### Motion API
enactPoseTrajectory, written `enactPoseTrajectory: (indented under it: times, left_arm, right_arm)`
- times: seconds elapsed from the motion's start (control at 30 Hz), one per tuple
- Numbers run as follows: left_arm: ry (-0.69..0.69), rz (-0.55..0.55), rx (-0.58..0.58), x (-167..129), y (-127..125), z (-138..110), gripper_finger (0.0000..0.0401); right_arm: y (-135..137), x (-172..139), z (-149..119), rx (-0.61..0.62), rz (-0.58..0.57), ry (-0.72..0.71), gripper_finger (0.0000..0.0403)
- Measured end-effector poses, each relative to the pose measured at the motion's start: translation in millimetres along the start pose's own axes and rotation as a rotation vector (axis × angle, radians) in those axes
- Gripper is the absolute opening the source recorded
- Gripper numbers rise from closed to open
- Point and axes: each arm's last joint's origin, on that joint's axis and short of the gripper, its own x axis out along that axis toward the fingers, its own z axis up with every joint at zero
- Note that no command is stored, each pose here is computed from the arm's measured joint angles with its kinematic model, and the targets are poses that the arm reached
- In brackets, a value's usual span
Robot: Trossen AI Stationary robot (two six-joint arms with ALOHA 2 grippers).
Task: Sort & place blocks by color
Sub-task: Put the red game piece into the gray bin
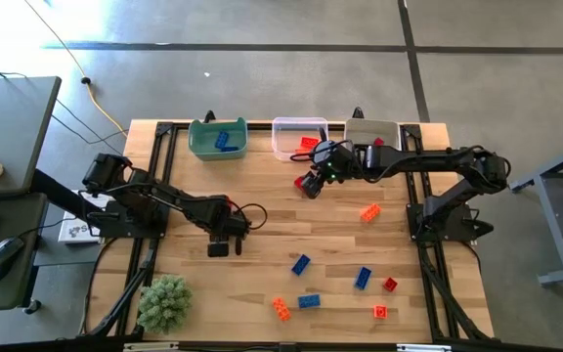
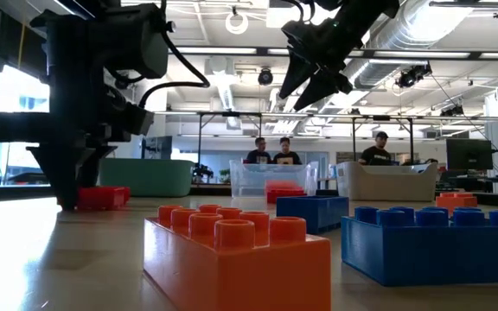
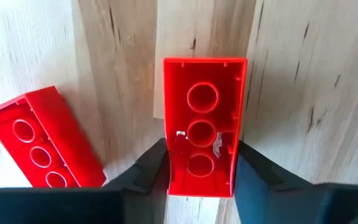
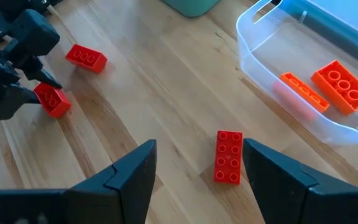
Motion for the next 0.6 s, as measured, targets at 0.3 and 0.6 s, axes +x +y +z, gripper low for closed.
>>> enactPoseTrajectory:
  times: [0.3,0.6]
  left_arm:
    - [-0.098,0.012,-0.006,-12,1,10,0.0104]
    - [-0.257,0.054,-0.043,-46,23,38,0.0104]
  right_arm:
    - [1,0,-1,0.055,0.076,0.040,0.0226]
    - [7,-1,4,0.228,0.202,0.053,0.0226]
